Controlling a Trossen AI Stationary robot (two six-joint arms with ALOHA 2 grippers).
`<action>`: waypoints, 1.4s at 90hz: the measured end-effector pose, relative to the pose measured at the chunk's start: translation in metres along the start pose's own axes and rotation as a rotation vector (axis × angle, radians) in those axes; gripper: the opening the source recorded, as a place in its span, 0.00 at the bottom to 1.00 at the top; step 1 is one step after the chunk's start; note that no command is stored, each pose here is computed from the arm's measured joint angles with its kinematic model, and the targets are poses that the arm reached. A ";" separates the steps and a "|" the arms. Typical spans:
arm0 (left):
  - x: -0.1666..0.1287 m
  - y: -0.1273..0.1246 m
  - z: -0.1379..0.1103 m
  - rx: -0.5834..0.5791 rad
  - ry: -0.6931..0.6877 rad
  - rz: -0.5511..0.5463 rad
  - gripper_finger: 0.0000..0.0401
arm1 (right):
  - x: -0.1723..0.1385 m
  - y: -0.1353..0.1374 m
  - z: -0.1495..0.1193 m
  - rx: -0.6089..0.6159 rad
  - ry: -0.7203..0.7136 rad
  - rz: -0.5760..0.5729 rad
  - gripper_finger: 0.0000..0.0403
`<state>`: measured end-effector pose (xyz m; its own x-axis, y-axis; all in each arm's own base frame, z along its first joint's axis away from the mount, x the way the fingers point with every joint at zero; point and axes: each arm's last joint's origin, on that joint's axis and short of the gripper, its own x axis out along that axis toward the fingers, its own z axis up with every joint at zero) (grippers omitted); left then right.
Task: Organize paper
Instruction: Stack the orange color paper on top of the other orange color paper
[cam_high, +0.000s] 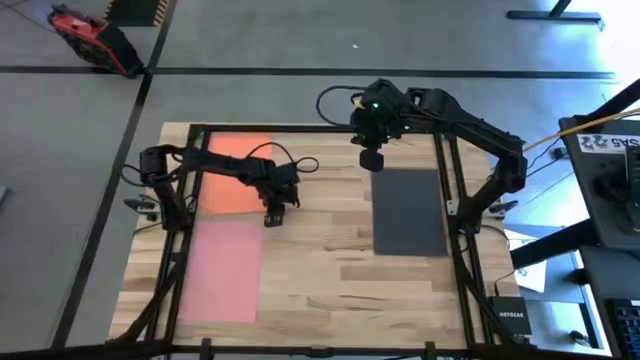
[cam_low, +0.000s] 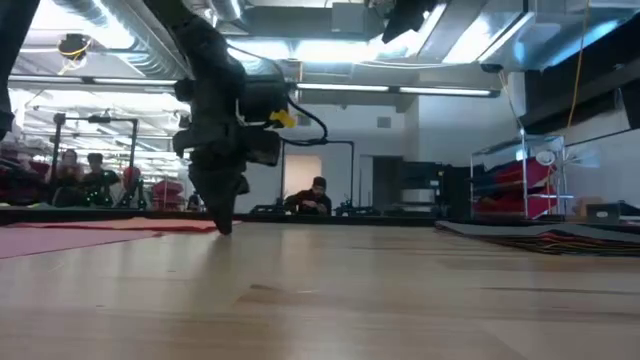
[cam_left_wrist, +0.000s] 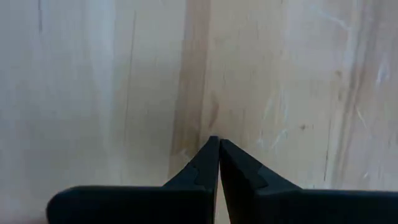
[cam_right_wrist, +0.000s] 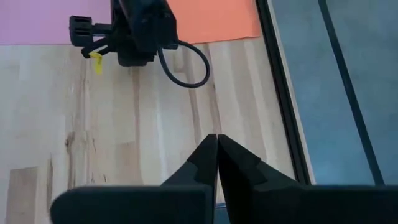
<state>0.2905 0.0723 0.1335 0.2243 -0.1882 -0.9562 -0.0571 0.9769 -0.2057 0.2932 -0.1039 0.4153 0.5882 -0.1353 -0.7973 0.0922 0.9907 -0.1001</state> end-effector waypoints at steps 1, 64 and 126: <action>-0.001 0.000 0.000 -0.002 0.000 0.003 0.00 | 0.000 0.000 0.000 0.000 0.000 0.000 0.00; -0.024 -0.002 -0.005 -0.080 -0.036 0.048 0.00 | 0.000 0.001 -0.002 0.000 0.020 0.024 0.00; -0.015 0.017 -0.012 -0.175 0.074 0.215 0.00 | 0.000 0.001 -0.002 -0.001 0.020 0.024 0.00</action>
<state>0.2743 0.0908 0.1423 0.1179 0.0086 -0.9930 -0.2641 0.9642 -0.0230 0.2915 -0.1026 0.4139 0.5740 -0.1114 -0.8112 0.0774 0.9937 -0.0816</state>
